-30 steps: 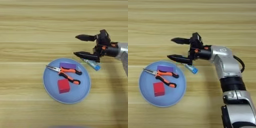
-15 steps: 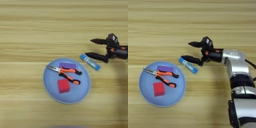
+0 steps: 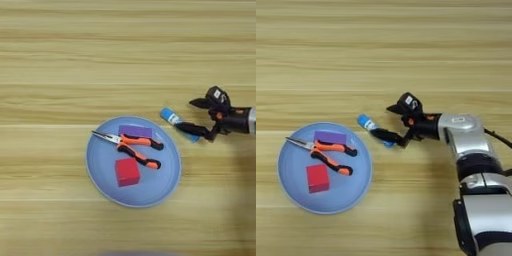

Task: Move the objects on the table

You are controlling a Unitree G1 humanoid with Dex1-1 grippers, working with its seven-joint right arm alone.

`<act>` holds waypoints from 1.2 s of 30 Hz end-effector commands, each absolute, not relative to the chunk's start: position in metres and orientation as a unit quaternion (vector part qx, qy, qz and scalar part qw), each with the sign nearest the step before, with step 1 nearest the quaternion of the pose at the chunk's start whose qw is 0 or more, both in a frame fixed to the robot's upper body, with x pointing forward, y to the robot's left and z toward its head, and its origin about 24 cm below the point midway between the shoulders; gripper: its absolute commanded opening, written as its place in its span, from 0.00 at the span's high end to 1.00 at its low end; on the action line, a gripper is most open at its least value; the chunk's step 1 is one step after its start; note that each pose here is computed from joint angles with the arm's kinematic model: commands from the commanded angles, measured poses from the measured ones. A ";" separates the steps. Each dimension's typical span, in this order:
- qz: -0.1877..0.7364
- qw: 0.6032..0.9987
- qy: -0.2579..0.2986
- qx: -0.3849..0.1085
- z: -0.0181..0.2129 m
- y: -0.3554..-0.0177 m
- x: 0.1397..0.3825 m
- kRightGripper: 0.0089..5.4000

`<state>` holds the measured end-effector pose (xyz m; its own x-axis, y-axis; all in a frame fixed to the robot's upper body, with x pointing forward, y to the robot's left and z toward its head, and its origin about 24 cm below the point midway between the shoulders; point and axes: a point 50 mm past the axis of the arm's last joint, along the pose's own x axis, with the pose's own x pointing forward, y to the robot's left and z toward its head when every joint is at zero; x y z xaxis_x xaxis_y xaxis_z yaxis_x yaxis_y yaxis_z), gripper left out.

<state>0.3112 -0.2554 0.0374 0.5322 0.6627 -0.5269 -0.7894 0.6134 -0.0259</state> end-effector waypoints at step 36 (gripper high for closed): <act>0.413 0.862 0.244 -0.164 0.033 -0.253 0.316 0.60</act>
<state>0.3092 -0.2495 0.0247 0.5156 0.6694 -0.5348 -0.8075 0.5883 -0.0422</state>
